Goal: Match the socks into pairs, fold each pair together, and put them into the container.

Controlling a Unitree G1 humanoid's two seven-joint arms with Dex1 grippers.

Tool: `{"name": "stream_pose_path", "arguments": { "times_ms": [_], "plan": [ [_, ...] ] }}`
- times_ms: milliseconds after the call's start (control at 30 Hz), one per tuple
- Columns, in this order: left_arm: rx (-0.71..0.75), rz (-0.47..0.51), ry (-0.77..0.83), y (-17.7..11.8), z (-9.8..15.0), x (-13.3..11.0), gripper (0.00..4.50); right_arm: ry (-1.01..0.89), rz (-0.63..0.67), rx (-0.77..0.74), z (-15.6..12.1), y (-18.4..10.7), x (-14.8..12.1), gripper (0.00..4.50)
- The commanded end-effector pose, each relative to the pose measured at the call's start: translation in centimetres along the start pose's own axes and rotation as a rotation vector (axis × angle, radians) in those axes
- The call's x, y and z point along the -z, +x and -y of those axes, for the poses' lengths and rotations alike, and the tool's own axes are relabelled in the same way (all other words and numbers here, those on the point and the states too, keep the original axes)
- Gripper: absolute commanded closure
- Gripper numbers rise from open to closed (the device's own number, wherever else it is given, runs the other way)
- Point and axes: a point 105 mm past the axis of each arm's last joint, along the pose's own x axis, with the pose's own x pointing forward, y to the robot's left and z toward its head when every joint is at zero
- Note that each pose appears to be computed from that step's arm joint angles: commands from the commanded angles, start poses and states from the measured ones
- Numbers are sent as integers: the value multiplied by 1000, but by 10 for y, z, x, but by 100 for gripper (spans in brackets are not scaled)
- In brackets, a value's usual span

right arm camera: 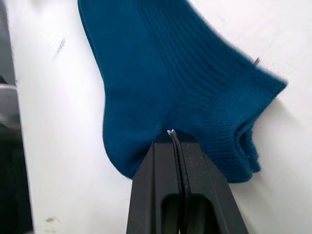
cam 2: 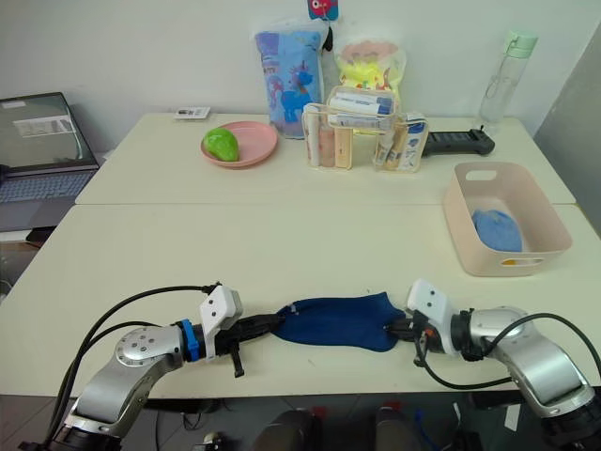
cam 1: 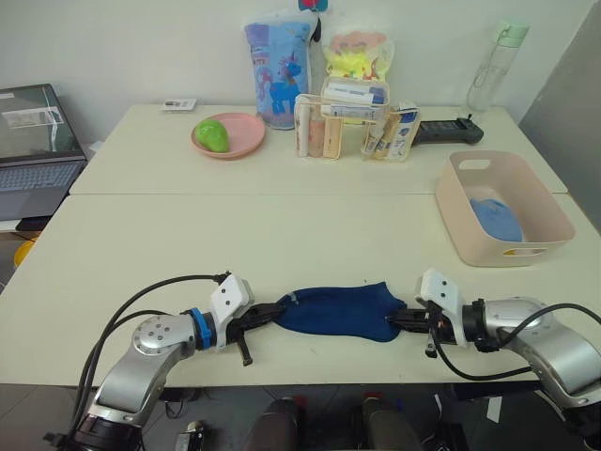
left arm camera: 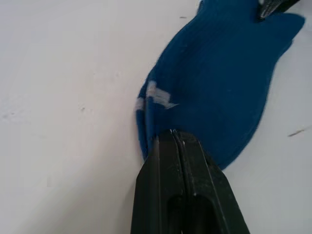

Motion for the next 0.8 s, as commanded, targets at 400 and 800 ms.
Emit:
{"name": "stream_pose_path", "arguments": {
  "times_ms": [400,800],
  "plan": [
    [9,109,109,-14,0,-56,101,131,-1,129,16,-8,9,139],
    [4,113,132,-11,-1,-56,98,165,12,108,10,0,18,345]
  ]
}}
